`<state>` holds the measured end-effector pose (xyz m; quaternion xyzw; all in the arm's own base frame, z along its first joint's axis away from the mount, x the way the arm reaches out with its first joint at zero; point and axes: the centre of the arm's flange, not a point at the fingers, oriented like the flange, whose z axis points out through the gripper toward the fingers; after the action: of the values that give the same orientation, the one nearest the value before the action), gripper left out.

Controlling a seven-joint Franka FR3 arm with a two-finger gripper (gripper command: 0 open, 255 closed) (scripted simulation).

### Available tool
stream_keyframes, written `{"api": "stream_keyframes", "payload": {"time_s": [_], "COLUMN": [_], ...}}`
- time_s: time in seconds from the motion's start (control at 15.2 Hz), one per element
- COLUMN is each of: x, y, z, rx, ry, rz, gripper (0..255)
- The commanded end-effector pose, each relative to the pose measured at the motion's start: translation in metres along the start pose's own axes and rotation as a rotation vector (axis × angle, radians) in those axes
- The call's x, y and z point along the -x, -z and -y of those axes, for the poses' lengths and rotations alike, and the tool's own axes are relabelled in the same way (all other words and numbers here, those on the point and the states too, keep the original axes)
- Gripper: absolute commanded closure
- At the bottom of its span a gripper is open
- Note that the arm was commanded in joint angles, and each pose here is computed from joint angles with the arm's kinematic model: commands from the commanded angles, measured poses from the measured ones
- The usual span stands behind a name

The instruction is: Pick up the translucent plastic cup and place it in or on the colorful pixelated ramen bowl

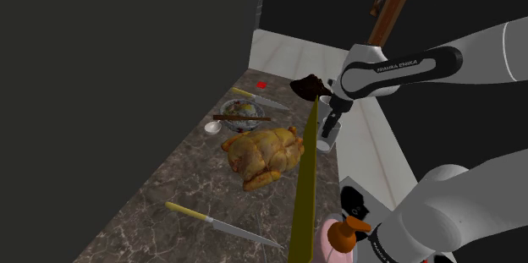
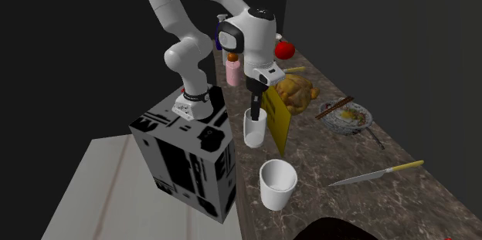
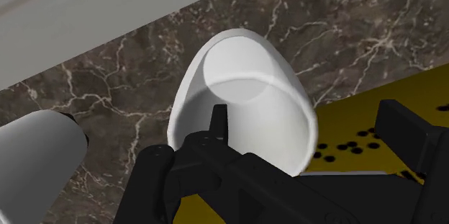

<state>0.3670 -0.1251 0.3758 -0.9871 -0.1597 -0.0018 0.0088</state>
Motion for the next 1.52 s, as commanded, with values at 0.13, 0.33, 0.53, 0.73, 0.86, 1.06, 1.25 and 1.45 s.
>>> {"api": "stream_keyframes", "payload": {"time_s": [0.13,0.33,0.53,0.73,0.86,1.06,1.25,1.45], "x": [0.0,0.0,0.0,0.0,0.0,0.0,0.0,0.0], "y": [-0.012,-0.012,-0.012,-0.012,-0.012,-0.012,-0.007,0.009], "z": [0.0,0.0,0.0,0.0,0.0,0.0,0.0,0.001], "rx": [0.0,0.0,0.0,0.0,0.0,0.0,0.0,0.0], "ry": [0.0,0.0,0.0,0.0,0.0,0.0,0.0,0.0], "rz": [-0.001,-0.001,-0.001,-0.001,-0.001,-0.001,-0.001,-0.001], "gripper": [0,0,0,255,255,255,255,255]}}
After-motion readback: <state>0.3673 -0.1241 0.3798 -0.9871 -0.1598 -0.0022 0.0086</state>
